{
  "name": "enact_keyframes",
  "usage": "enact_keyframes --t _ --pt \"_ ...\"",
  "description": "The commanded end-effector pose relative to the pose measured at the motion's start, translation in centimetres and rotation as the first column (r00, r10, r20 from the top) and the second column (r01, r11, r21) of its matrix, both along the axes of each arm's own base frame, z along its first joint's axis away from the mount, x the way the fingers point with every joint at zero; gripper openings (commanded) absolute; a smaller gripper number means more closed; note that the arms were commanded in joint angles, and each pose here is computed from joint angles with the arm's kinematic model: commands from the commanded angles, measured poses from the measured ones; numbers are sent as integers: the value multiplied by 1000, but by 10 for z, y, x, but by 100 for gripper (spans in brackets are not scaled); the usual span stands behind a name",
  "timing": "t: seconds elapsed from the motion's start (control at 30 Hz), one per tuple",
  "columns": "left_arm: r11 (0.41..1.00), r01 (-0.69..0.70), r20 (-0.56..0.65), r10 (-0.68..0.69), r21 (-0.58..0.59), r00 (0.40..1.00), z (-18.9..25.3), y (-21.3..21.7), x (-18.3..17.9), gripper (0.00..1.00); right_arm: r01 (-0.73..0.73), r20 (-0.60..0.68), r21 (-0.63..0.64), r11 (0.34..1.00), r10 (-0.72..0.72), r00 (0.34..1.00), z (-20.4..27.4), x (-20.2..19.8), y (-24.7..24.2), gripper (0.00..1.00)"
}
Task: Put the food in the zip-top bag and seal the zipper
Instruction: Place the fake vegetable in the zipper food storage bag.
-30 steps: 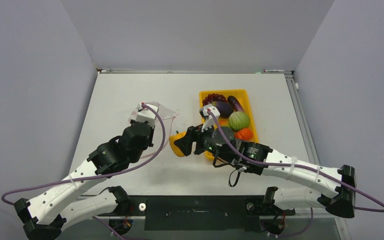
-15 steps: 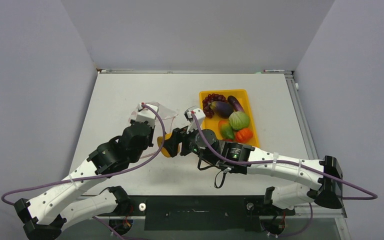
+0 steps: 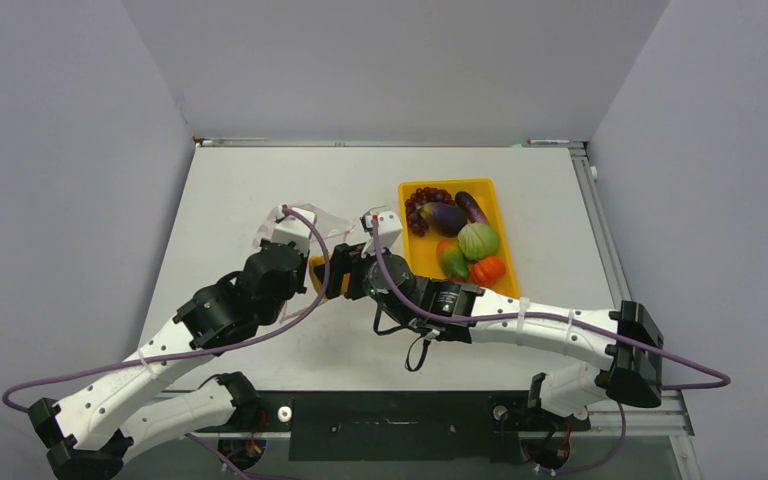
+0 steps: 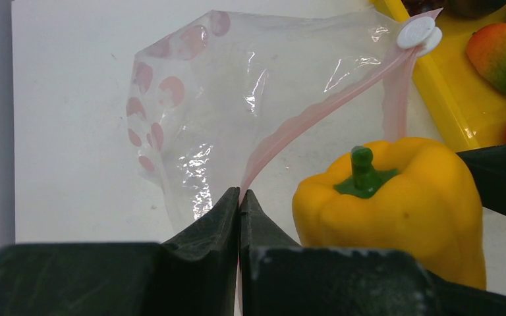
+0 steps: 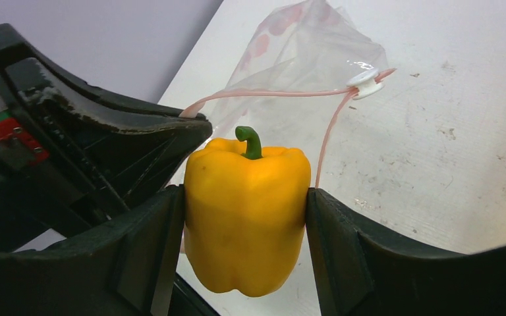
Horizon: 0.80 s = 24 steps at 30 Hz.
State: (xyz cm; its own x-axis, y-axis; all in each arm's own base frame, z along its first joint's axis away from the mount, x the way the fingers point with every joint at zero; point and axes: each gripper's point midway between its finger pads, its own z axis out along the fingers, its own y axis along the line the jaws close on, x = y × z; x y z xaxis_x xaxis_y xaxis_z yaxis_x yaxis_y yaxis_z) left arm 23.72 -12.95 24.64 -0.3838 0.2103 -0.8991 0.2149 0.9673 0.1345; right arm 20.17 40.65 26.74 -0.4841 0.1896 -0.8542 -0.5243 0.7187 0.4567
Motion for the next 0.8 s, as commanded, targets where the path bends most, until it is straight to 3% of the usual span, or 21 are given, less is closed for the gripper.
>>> enact_keyframes --t 0.0,0.47,0.77 --pt "998 7 41 -4 -56 999 16 -3 3 0 99 24 74 992 -101 995 26 15 1 31" --pt "995 26 50 -21 -98 999 21 -5 2 0 217 20 -15 976 -217 976 -4 30 -10 39" --pt "993 32 57 -26 -112 998 22 -5 1 0 251 13 -82 964 -251 968 -32 34 -13 54"
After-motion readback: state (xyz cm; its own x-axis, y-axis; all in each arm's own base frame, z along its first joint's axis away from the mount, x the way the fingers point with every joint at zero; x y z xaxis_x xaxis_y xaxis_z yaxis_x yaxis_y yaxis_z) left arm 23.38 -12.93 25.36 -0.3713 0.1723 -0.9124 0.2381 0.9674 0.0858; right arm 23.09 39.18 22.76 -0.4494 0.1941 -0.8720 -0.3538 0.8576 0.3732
